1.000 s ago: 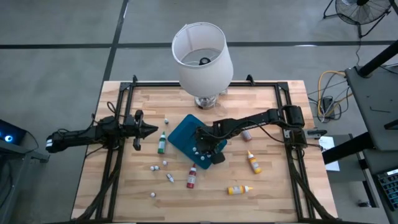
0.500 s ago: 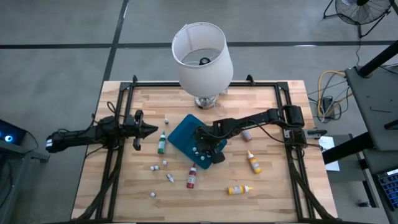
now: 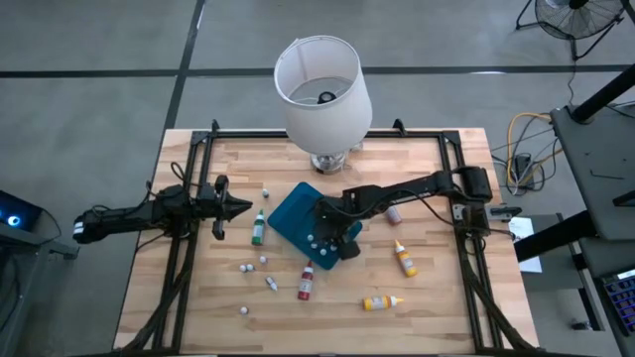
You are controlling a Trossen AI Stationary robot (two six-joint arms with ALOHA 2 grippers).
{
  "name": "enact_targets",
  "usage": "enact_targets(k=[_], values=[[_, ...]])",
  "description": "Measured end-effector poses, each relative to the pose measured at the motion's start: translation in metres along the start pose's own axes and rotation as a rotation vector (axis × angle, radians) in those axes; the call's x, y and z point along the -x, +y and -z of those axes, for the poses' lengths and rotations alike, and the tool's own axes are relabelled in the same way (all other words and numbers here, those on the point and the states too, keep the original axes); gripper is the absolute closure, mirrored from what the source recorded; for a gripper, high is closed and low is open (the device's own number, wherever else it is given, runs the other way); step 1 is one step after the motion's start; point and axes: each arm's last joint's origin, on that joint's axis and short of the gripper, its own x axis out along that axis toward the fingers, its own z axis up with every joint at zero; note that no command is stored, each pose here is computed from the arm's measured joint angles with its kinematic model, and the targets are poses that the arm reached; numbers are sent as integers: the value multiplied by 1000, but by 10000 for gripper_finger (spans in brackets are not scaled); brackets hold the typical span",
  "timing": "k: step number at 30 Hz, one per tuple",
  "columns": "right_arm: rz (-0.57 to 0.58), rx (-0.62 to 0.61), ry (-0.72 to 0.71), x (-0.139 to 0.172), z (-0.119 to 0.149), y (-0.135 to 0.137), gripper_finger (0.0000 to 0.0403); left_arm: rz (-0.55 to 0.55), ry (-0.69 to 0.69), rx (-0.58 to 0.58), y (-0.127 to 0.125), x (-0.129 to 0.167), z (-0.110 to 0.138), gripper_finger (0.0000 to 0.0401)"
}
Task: Pick & Place food coloring
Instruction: Put the large orange food coloring bottle into the blue container
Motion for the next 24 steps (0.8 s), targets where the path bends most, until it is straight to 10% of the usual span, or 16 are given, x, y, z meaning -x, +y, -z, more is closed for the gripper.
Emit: enact_targets(k=[24], values=[[109,-313,-76,80,34,7,284,0,-1,0,0,0,0,401]])
